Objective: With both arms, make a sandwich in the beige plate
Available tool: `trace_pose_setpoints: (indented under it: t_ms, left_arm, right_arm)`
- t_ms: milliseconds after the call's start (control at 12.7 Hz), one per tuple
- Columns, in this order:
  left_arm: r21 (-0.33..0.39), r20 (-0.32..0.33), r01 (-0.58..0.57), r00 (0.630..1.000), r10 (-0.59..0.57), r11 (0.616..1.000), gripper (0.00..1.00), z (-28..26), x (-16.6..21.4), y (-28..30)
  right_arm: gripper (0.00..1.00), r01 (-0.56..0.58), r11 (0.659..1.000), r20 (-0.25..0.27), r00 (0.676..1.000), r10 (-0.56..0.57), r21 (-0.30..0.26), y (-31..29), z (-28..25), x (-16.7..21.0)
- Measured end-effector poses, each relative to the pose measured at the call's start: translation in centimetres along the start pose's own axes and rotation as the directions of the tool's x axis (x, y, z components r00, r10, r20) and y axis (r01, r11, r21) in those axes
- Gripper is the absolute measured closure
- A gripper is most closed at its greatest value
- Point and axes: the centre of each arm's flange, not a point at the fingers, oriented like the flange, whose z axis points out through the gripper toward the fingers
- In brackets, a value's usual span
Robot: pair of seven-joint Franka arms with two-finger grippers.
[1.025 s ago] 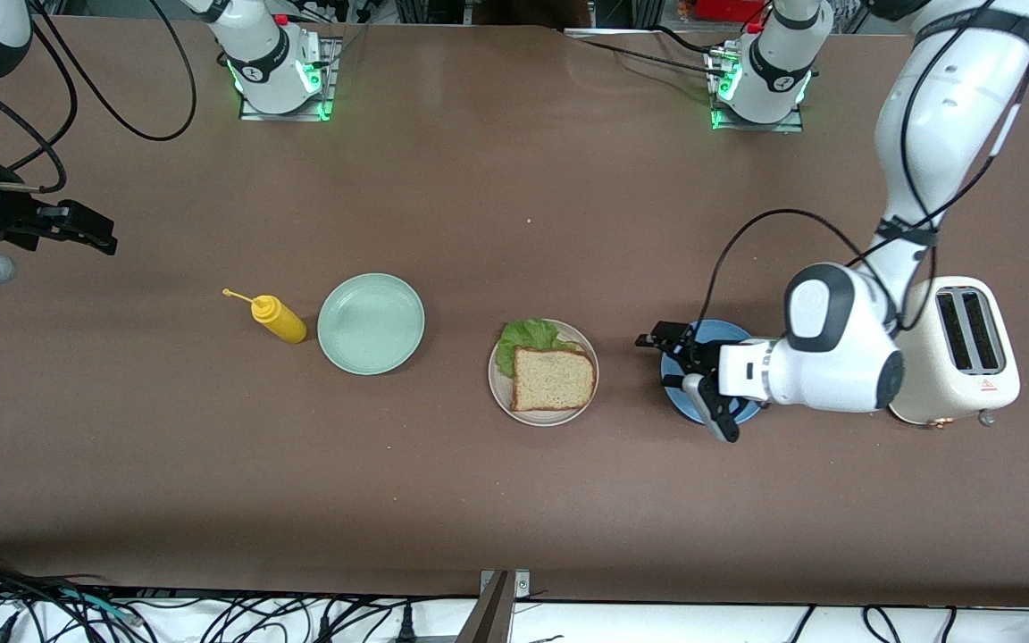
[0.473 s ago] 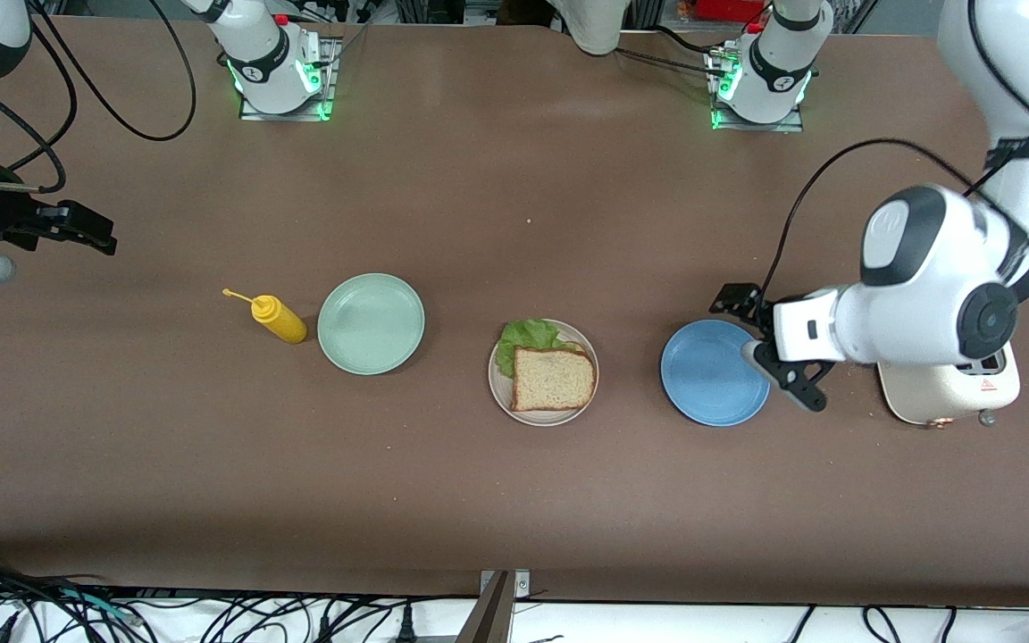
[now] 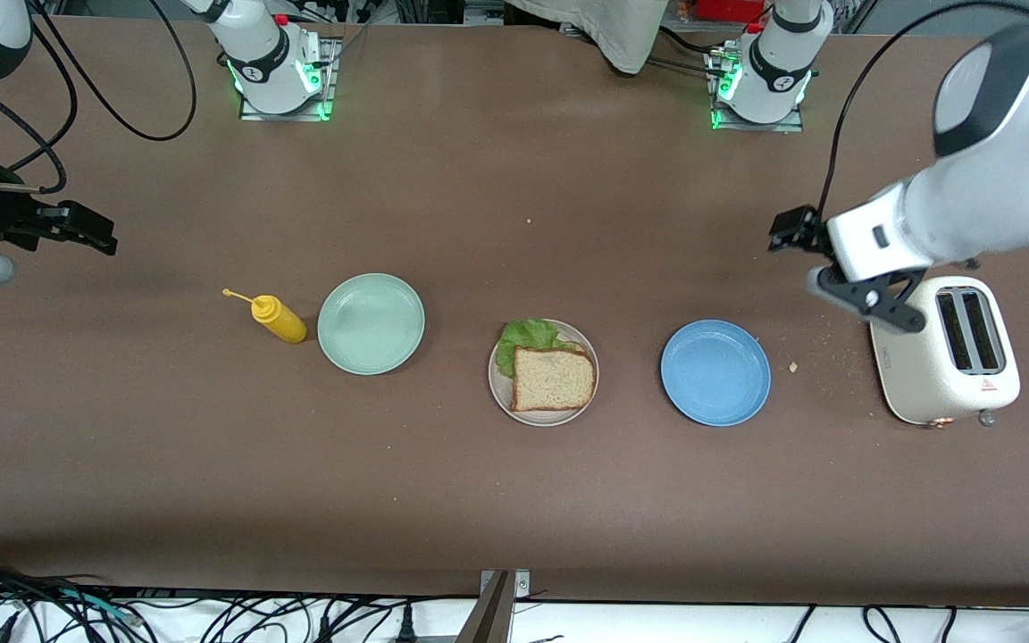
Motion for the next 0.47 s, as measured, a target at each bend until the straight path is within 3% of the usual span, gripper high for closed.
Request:
trace_pose_setpoints:
  t_ms: [237, 473]
  left_arm:
    - [0.063, -0.027, 0.119, 0.993, -0.117, 0.991, 0.00, -3.9, -4.4, -2.6]
    - [0.073, -0.070, 0.162, 0.985, -0.157, 0.984, 0.00, -4.0, -5.0, -4.4]
  right_arm:
    - [0.00, 0.000, 1.000, 0.000, 1.000, 0.000, 0.000, 0.0, 0.0, 0.0]
    - [0.00, 0.000, 1.000, 0.000, 1.000, 0.000, 0.000, 0.0, 0.0, 0.0]
